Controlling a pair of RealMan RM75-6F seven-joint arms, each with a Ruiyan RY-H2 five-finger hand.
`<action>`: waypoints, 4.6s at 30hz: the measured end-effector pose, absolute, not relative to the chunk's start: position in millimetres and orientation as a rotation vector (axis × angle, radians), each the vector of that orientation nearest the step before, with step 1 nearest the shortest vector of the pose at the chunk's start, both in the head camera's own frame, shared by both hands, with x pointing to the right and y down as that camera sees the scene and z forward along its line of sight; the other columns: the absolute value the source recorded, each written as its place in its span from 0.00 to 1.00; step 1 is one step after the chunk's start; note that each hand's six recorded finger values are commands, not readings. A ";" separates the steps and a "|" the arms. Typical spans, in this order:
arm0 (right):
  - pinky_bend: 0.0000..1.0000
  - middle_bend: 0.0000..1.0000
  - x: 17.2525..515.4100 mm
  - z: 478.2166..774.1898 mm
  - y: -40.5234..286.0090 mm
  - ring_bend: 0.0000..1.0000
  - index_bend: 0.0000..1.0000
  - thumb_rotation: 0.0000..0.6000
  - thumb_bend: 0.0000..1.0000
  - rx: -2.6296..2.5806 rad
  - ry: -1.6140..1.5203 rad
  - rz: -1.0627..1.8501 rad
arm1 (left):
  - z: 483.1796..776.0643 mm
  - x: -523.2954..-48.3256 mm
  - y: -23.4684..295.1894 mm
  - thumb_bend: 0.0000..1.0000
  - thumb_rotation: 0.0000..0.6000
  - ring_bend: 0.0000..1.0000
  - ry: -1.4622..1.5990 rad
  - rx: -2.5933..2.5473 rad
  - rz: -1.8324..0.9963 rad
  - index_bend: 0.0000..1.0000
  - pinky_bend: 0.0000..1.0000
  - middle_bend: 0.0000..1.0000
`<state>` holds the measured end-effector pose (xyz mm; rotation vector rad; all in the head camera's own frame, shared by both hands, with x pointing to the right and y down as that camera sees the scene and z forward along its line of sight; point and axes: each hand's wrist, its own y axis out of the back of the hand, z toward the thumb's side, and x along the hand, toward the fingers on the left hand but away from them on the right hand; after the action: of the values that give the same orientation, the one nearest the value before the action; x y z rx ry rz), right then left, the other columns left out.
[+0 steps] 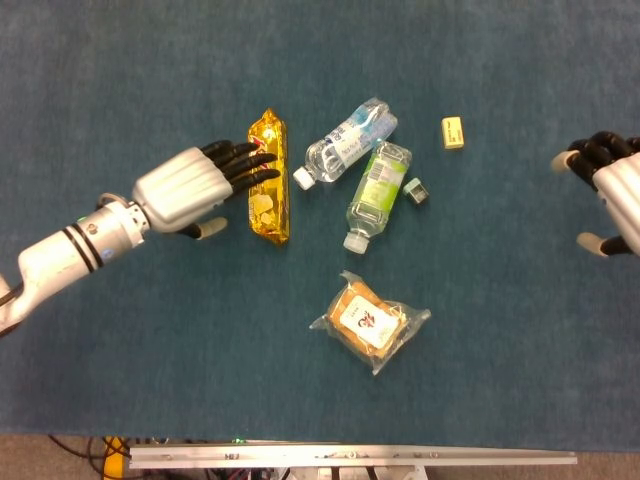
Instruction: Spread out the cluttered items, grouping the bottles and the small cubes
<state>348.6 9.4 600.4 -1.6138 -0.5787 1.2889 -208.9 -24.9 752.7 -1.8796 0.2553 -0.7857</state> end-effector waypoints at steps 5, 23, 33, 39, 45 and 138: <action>0.37 0.32 355.1 602.5 9.9 0.23 0.31 1.00 0.00 -1.621 -0.592 1.301 | 751.7 -201.3 -22.0 0.35 1.00 0.02 0.259 -1.896 -0.744 0.13 0.15 0.07; 0.37 0.32 368.3 601.9 9.7 0.23 0.31 1.00 0.00 -1.619 -0.627 1.336 | 760.7 -177.6 -16.8 0.34 1.00 0.02 0.142 -1.858 -0.655 0.17 0.15 0.08; 0.37 0.32 369.7 599.8 7.6 0.23 0.31 1.00 0.00 -1.611 -0.638 1.345 | 768.3 -181.1 -18.2 0.34 1.00 0.02 0.098 -1.814 -0.634 0.17 0.15 0.08; 0.37 0.32 372.0 599.7 7.4 0.23 0.31 1.00 0.00 -1.608 -0.644 1.359 | 774.0 -182.2 -19.2 0.34 1.00 0.02 0.069 -1.795 -0.630 0.17 0.15 0.07; 0.37 0.32 372.3 599.5 6.5 0.23 0.31 1.00 0.00 -1.605 -0.648 1.367 | 781.6 -186.9 -20.4 0.34 1.00 0.02 0.042 -1.778 -0.644 0.17 0.15 0.07; 0.37 0.33 365.0 618.3 -5.4 0.23 0.31 1.00 0.00 -1.683 -0.683 1.338 | 710.7 -271.7 77.2 0.34 1.00 0.50 0.320 -1.903 -0.714 0.57 0.62 0.55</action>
<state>365.0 -5.4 618.3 -1.6832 -0.6826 1.3378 -271.7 77.2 710.7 -1.9031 0.3203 -0.7138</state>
